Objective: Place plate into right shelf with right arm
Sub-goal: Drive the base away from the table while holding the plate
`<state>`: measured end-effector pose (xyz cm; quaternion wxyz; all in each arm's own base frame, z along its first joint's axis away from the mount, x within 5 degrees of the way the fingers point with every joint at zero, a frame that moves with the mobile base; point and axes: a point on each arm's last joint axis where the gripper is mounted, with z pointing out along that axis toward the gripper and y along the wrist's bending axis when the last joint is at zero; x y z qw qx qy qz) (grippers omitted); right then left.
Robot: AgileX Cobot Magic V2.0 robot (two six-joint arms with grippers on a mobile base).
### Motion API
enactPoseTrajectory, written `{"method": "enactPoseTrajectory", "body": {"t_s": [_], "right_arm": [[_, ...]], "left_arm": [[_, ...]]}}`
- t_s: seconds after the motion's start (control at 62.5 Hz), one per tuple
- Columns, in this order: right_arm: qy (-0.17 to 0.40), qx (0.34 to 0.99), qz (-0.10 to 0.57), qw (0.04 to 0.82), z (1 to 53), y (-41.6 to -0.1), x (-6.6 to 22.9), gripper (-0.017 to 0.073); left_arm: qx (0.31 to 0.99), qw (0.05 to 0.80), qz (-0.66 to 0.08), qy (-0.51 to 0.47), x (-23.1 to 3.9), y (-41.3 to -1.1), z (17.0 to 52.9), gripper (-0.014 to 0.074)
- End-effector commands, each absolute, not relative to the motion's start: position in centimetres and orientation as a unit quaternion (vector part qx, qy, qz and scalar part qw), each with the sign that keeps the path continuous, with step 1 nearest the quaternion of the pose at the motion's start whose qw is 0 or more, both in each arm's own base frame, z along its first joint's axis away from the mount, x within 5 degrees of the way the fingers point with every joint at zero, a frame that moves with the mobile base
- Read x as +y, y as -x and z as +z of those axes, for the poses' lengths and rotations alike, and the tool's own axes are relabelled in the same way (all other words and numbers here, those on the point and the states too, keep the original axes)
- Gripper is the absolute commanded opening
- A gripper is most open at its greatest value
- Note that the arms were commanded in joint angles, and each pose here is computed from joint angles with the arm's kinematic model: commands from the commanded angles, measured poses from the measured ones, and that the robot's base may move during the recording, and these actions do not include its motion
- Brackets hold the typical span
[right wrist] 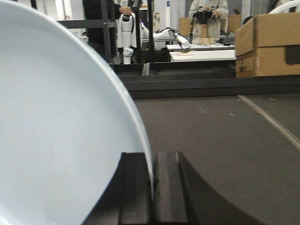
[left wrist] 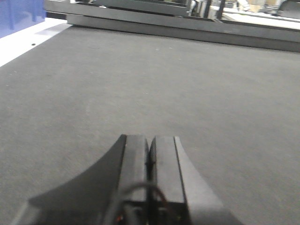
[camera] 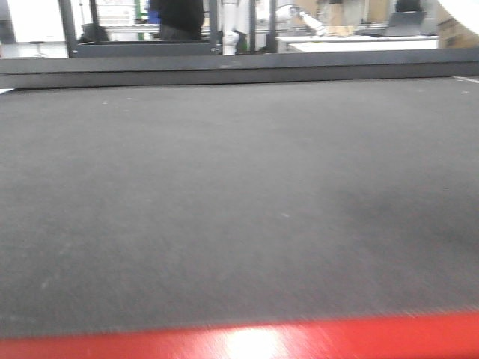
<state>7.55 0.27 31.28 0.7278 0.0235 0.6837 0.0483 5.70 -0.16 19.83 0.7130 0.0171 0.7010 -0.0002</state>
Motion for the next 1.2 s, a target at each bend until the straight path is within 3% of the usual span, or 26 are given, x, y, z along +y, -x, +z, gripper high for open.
{"method": "enactPoseTrajectory", "body": {"t_s": [0.0, 1.184], "right_arm": [[-0.022, 0.642, 0.039, 0.766, 33.03, -7.34, 0.12, 0.0054], [-0.022, 0.642, 0.039, 0.766, 33.03, -7.34, 0.12, 0.0054]], "left_arm": [[0.669, 0.744, -0.002, -0.007, -0.06, -5.62, 20.35, -0.0128], [0.669, 0.744, -0.002, -0.007, -0.06, -5.62, 20.35, -0.0128]]}}
